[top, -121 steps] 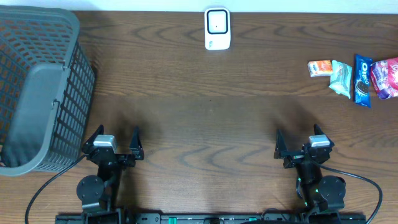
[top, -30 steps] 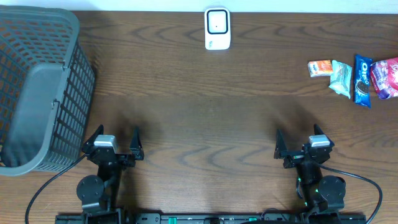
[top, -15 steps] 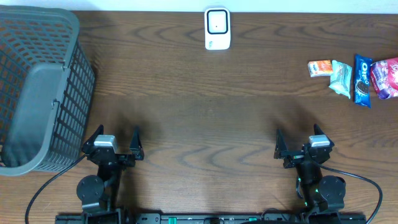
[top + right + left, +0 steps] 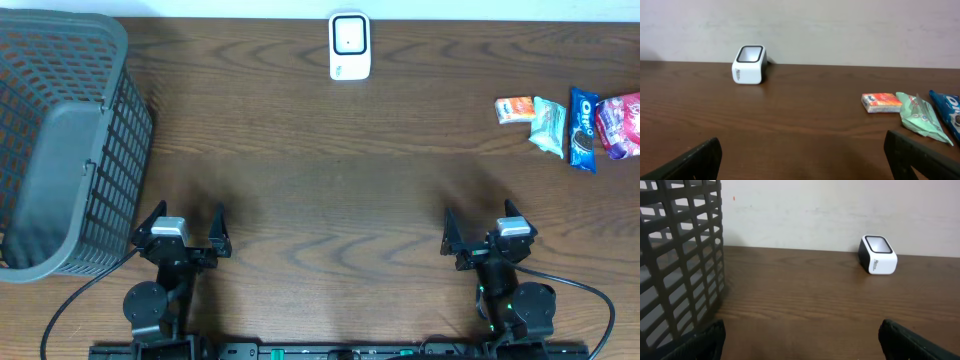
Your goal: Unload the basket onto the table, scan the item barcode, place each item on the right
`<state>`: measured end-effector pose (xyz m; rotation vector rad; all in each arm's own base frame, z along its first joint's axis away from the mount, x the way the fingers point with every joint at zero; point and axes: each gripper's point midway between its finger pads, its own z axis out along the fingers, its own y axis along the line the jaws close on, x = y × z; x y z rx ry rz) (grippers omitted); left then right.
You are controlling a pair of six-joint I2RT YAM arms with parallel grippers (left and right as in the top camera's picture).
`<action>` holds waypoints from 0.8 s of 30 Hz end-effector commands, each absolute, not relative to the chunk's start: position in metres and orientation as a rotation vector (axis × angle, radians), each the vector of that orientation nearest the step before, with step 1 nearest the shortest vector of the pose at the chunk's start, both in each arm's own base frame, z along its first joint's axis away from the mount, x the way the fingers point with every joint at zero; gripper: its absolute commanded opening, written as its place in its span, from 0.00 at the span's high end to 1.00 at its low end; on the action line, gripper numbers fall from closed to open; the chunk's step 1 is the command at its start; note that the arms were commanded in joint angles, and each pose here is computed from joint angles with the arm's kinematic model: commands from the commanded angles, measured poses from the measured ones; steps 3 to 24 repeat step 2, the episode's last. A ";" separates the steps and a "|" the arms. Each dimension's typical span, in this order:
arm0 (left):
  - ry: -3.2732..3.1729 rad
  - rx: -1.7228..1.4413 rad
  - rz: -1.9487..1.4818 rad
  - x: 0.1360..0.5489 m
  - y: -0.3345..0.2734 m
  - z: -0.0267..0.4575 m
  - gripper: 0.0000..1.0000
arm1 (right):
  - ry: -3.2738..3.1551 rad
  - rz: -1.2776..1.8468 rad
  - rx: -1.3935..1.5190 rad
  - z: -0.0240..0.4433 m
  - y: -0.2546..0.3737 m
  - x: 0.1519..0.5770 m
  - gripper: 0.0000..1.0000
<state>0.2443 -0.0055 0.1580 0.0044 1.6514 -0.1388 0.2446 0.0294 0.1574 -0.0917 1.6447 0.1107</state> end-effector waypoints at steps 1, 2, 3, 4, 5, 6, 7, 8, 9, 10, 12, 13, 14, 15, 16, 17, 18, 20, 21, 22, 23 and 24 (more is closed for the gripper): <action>1.698 0.028 -0.166 0.243 -0.011 0.144 0.02 | 1.646 0.108 -0.067 0.156 0.026 0.245 0.01; 1.698 0.028 -0.166 0.243 -0.011 0.144 0.02 | 1.646 0.108 -0.067 0.156 0.026 0.245 0.01; 1.698 0.028 -0.166 0.243 -0.011 0.144 0.02 | 1.646 0.108 -0.067 0.156 0.026 0.245 0.01; 1.698 0.028 -0.166 0.243 -0.011 0.144 0.02 | 1.646 0.108 -0.067 0.156 0.026 0.245 0.01; 1.698 0.028 -0.166 0.243 -0.011 0.144 0.02 | 1.646 0.108 -0.067 0.156 0.026 0.245 0.01; 1.698 0.028 -0.166 0.243 -0.011 0.144 0.02 | 1.646 0.108 -0.067 0.156 0.026 0.245 0.01; 1.698 0.028 -0.166 0.243 -0.011 0.144 0.02 | 1.646 0.108 -0.067 0.156 0.026 0.245 0.01; 1.698 0.028 -0.166 0.243 -0.011 0.144 0.02 | 1.646 0.108 -0.067 0.156 0.026 0.245 0.01; 1.698 0.028 -0.166 0.243 -0.011 0.144 0.02 | 1.646 0.108 -0.067 0.156 0.026 0.245 0.01; 1.698 0.028 -0.166 0.243 -0.011 0.144 0.02 | 1.646 0.108 -0.067 0.156 0.026 0.245 0.01; 1.698 0.028 -0.166 0.243 -0.011 0.144 0.02 | 1.646 0.108 -0.067 0.156 0.026 0.245 0.01; 1.698 0.028 -0.166 0.243 -0.011 0.144 0.02 | 1.646 0.108 -0.067 0.156 0.026 0.245 0.01; 1.698 0.028 -0.166 0.243 -0.011 0.144 0.02 | 1.646 0.108 -0.067 0.156 0.026 0.245 0.01; 1.698 0.028 -0.166 0.243 -0.011 0.144 0.02 | 1.646 0.108 -0.067 0.156 0.026 0.245 0.01; 1.698 0.028 -0.166 0.243 -0.011 0.144 0.02 | 1.646 0.108 -0.067 0.156 0.026 0.245 0.01; 1.698 0.028 -0.166 0.243 -0.011 0.144 0.02 | 1.646 0.108 -0.067 0.156 0.026 0.245 0.01; 1.698 0.028 -0.166 0.243 -0.011 0.144 0.02 | 1.646 0.108 -0.067 0.156 0.026 0.245 0.01; 1.698 0.028 -0.166 0.243 -0.011 0.144 0.02 | 1.646 0.108 -0.067 0.156 0.026 0.245 0.01; 1.698 0.028 -0.166 0.243 -0.011 0.144 0.02 | 1.646 0.108 -0.067 0.156 0.026 0.245 0.01; 1.698 0.028 -0.166 0.243 -0.011 0.144 0.02 | 1.646 0.108 -0.067 0.156 0.026 0.245 0.01; 1.698 0.028 -0.166 0.243 -0.011 0.144 0.02 | 1.646 0.108 -0.067 0.156 0.026 0.245 0.01; 1.698 0.028 -0.166 0.243 -0.011 0.144 0.02 | 1.646 0.108 -0.067 0.156 0.026 0.245 0.01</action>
